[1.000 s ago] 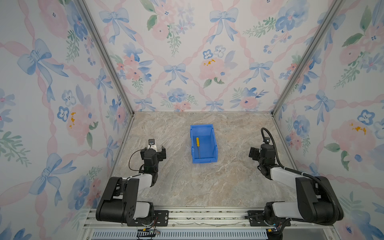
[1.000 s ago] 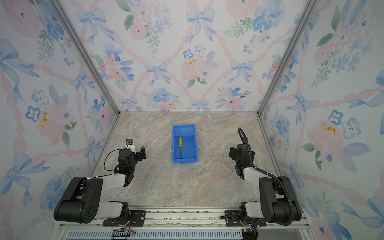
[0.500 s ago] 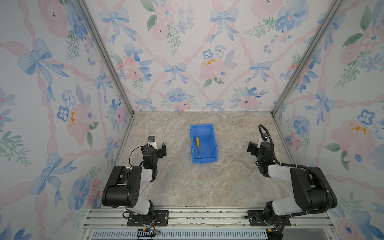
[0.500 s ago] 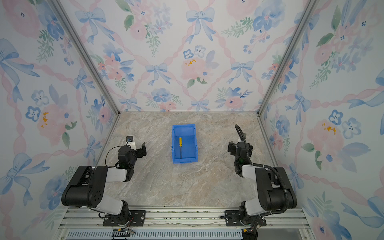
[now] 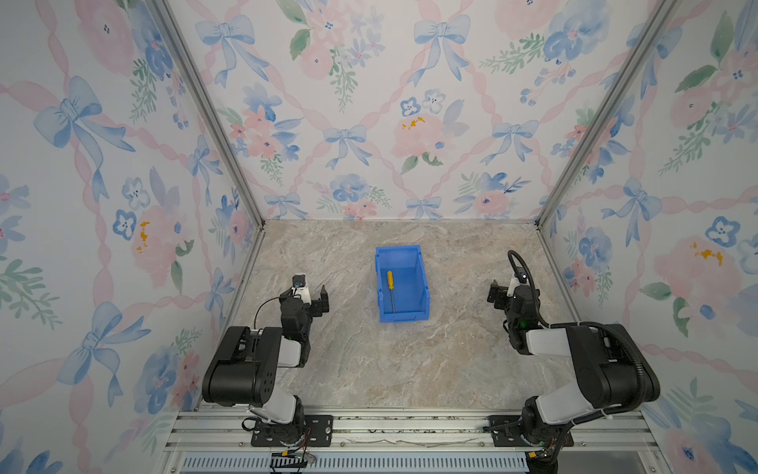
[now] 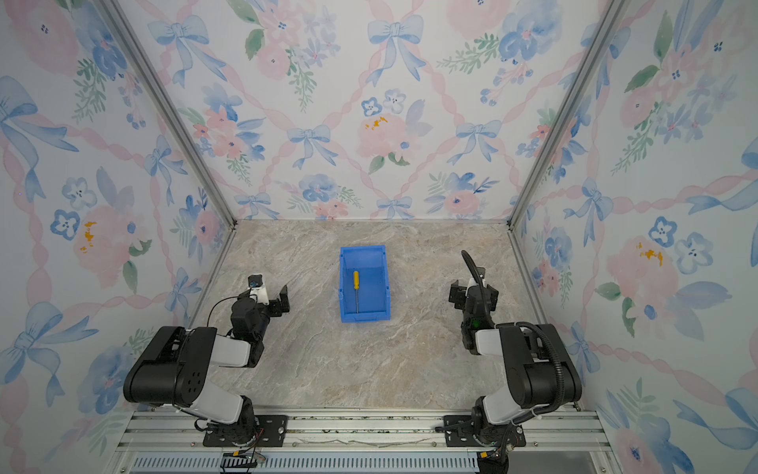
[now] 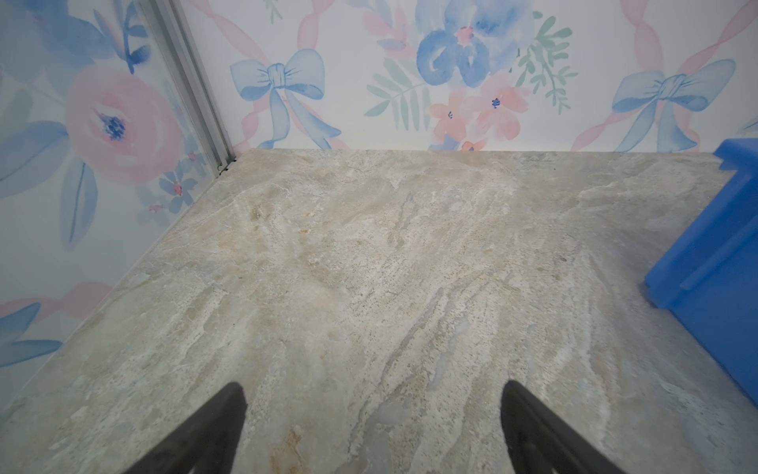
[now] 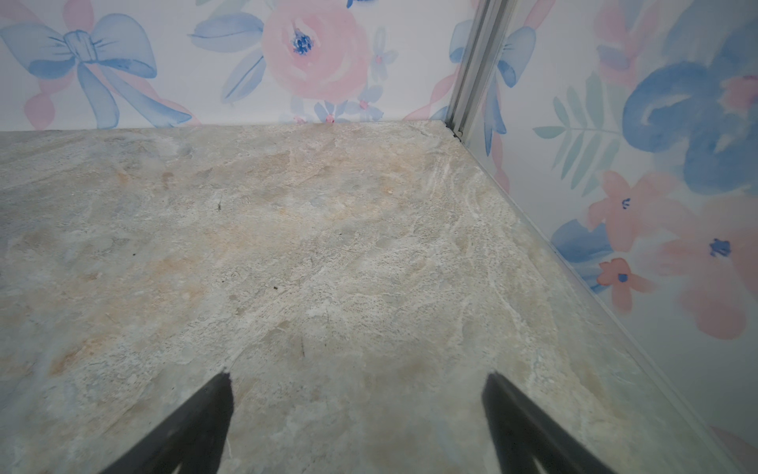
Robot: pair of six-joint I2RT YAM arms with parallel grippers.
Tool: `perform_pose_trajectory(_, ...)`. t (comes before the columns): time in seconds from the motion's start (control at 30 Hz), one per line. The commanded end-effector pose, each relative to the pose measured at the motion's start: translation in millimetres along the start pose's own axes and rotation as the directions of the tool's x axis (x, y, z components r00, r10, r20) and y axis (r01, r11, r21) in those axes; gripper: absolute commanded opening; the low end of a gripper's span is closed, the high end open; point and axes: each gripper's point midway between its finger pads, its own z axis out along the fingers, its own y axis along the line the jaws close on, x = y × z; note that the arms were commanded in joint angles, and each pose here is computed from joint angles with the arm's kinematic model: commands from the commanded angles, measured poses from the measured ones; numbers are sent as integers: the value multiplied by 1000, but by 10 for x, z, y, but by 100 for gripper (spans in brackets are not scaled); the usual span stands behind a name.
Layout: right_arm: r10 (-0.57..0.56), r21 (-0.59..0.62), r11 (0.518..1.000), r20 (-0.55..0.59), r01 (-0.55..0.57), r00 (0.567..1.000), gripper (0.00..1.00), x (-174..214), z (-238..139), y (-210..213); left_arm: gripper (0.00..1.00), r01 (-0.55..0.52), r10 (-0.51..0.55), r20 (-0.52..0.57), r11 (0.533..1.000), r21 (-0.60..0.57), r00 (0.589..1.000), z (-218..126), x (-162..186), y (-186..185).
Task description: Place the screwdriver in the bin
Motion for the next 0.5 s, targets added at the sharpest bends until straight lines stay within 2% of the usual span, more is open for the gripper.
perform_pose_trajectory(0.0, -6, -11, 1000, 24, 7, 1000, 97, -27, -16, 34, 97, -18, 18, 26, 1000, -13, 999, -7, -40, 9)
perform_pose_trajectory(0.47, -7, -11, 1000, 26, 7, 1000, 97, -30, -18, 33, 98, -19, 19, 26, 1000, -11, 999, -6, -37, 6)
